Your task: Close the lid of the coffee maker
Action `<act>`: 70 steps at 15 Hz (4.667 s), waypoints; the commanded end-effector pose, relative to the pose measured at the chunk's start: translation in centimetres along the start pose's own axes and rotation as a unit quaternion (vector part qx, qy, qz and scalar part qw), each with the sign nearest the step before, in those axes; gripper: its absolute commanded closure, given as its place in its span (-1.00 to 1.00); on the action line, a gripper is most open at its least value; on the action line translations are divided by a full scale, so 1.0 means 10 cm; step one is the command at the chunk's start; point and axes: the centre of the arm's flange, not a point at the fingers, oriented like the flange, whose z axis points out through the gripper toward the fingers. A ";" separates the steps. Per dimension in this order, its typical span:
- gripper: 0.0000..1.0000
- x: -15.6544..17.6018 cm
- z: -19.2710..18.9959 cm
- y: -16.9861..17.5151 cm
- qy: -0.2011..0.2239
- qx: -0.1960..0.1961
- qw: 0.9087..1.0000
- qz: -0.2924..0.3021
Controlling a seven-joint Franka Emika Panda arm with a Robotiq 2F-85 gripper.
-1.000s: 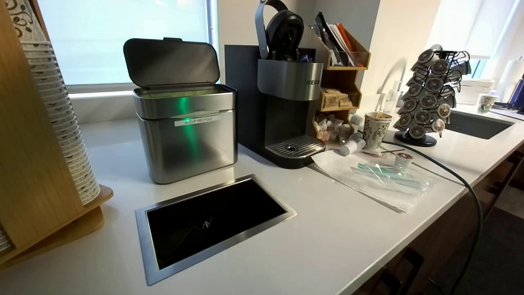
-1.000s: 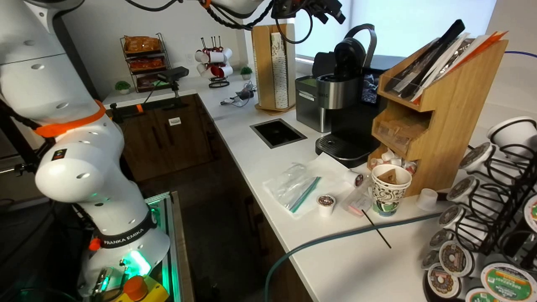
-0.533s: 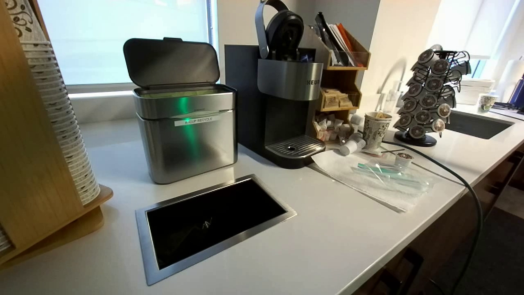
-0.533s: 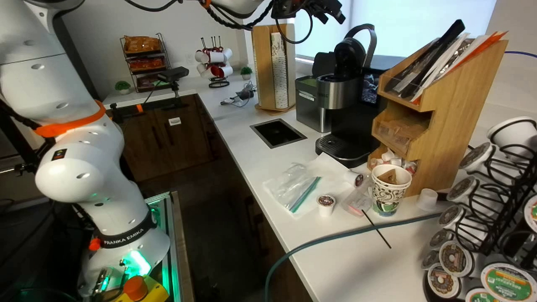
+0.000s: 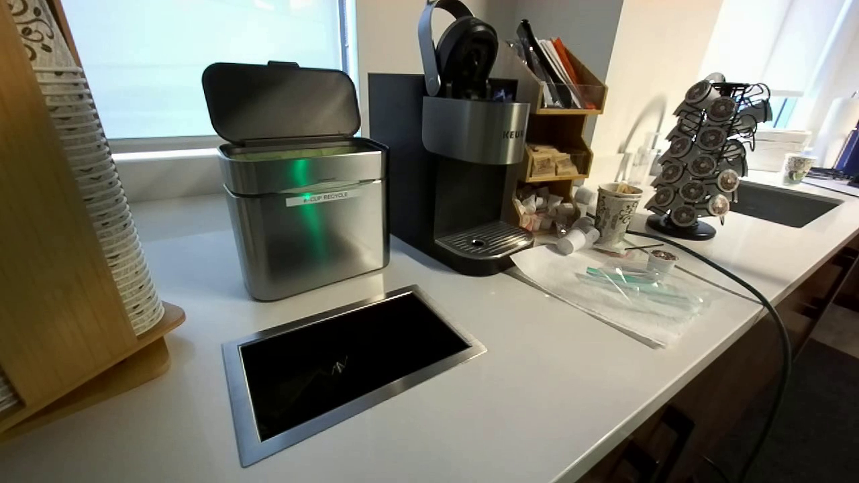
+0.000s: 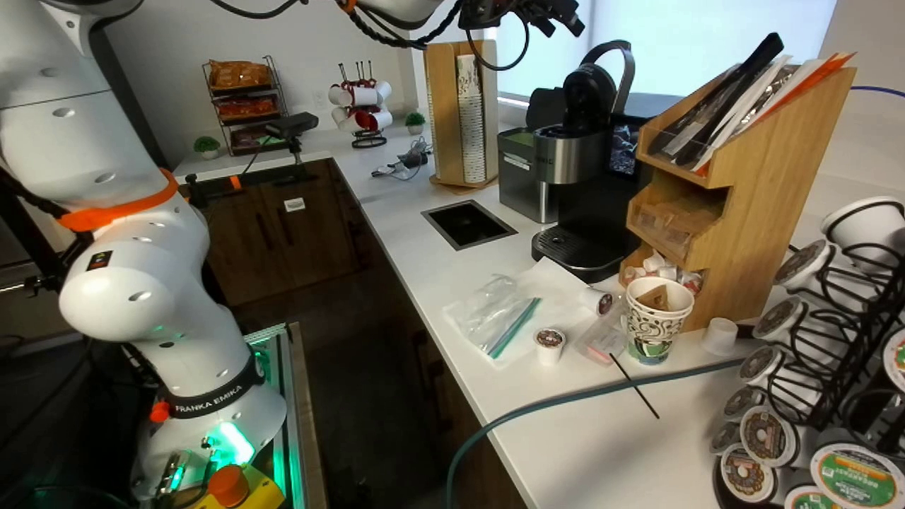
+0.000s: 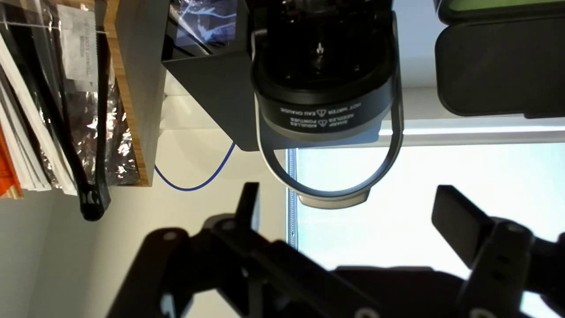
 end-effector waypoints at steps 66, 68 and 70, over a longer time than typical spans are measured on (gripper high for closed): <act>-1.00 1.09 1.46 0.49 -0.089 -0.036 0.994 0.055; -1.00 1.07 1.44 0.49 -0.102 -0.036 0.992 0.057; -1.00 1.06 1.42 0.48 -0.112 -0.029 0.992 0.060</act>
